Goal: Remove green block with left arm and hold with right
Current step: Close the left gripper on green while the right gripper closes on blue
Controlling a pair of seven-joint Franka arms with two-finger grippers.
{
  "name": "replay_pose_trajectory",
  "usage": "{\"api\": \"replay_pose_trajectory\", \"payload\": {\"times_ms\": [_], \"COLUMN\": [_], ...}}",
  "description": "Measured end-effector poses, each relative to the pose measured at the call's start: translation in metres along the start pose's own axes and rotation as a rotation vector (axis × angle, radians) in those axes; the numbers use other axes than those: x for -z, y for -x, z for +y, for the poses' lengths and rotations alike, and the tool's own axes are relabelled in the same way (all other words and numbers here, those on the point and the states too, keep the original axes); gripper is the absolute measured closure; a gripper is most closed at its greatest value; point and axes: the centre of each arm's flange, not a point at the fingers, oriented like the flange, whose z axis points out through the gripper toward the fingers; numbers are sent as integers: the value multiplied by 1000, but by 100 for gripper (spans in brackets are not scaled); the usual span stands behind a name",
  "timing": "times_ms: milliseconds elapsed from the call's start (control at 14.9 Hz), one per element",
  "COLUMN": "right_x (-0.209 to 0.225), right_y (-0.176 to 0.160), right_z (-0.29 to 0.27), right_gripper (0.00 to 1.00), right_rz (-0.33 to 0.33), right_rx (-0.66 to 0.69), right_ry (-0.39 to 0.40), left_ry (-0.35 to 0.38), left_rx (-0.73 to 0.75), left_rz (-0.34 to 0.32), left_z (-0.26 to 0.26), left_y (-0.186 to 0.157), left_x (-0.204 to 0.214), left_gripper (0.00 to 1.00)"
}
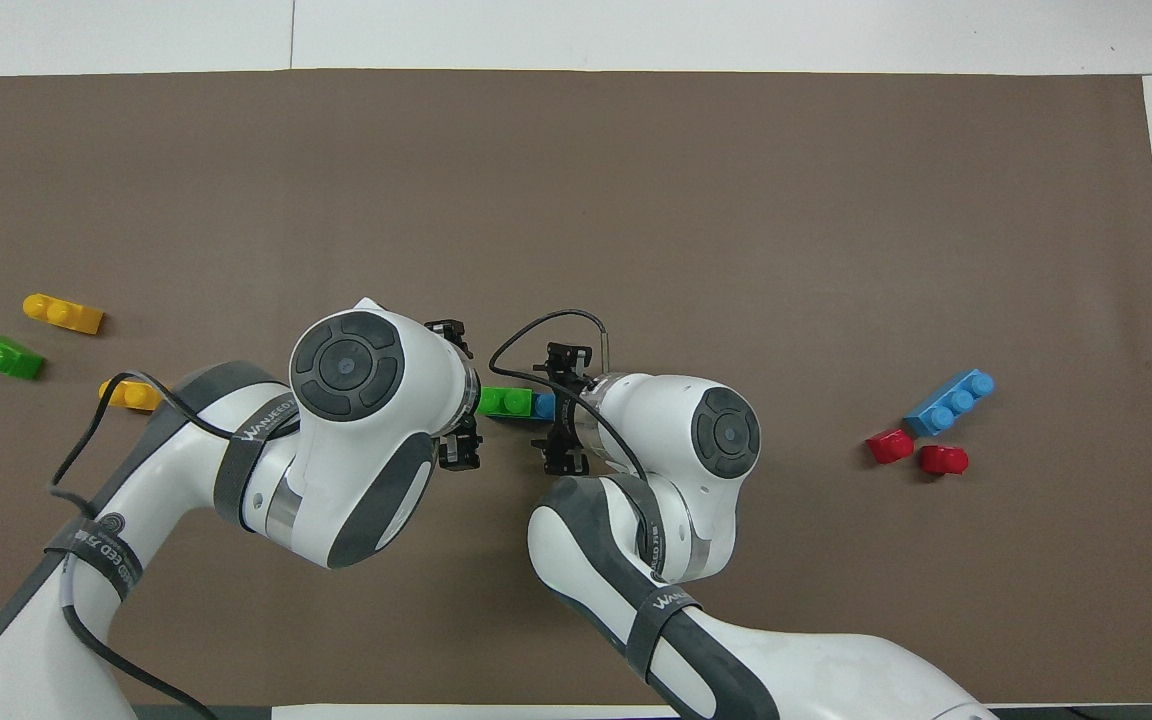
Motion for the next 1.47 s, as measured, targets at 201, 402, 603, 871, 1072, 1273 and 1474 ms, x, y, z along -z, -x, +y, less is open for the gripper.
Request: {"api": "replay_pose_trajectory", "payload": {"times_ms": [201,402,603,871,1072,1273,1474], "right_x": [-1,-1,-2,-2,-2,-2,-2], "right_y": [-1,-3,-4,-5,-5,-5,-5], "right_z": [0,-1,-2,-2,-2,-2,-2], "right_gripper": [5,15,39,66,66,66,66], "right_rz": [2,4,5,5,5,5,5], "right_rx": [-2,-5,-7,-8,-8,-8,-8], "right_ry": [0,-2,-2,-3,-3,-3,-3], "left_ry": [12,29,31,34,26,21,28], "left_rx": [17,27,29,33,23,9,-3], "left_rz": [-9,-21,-25,-29,-16,-4,6], "left_z": [-2,-3,-6,-6,-8,-11,-11], "left_y": [3,6,10,14,17,21,21], "left_x": [-1,-3,-9,-17,-27,-36,-37], "left_gripper": [0,0,0,0,0,0,0]}}
